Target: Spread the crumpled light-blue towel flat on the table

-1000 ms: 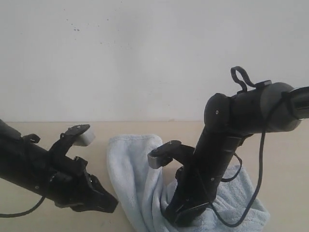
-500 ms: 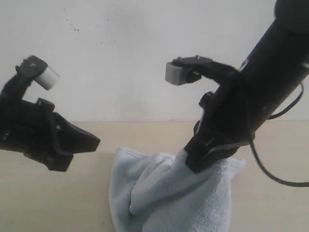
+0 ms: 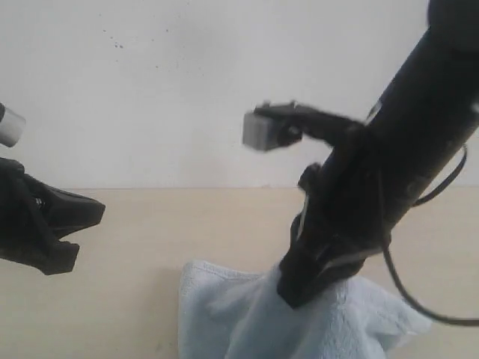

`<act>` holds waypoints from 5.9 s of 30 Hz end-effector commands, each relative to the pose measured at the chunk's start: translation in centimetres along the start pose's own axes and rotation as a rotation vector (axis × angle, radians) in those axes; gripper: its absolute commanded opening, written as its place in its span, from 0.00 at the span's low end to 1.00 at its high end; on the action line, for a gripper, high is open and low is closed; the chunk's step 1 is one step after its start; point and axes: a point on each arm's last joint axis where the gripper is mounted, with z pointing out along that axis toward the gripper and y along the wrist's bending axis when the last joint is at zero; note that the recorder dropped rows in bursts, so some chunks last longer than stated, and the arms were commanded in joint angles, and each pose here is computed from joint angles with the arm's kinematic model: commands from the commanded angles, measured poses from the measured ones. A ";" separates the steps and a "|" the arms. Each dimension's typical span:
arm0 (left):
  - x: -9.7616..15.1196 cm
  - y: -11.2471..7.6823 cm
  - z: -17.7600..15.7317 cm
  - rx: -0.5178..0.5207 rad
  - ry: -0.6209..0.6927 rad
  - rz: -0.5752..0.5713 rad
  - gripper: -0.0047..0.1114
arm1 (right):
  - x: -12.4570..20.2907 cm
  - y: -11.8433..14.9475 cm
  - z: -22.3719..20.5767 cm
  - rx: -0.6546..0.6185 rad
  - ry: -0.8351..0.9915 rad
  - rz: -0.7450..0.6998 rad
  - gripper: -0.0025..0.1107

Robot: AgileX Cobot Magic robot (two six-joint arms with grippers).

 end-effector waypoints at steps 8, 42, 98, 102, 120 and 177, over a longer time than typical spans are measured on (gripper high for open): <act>3.3 -6.7 5.2 0.749 -0.023 0.554 0.38 | 2.8 0.3 10.8 -0.164 0.363 -0.035 0.02; -0.7 -3.1 10.8 0.405 0.073 0.422 0.55 | 2.1 -5.1 4.9 0.565 0.262 -0.034 0.48; -2.7 -1.8 6.5 0.226 0.027 0.201 0.55 | 9.7 -21.6 5.3 0.217 -0.153 0.774 0.02; -2.5 -2.4 6.3 0.298 0.039 0.219 0.55 | 10.3 -20.8 1.5 0.440 -0.188 0.740 0.02; -2.2 -3.4 6.0 0.416 0.048 0.239 0.55 | 22.3 -23.0 -5.2 0.753 0.071 1.226 0.02; -3.0 -3.9 5.8 0.467 -0.035 0.207 0.55 | 6.0 -14.8 12.0 -0.194 -0.015 0.492 0.05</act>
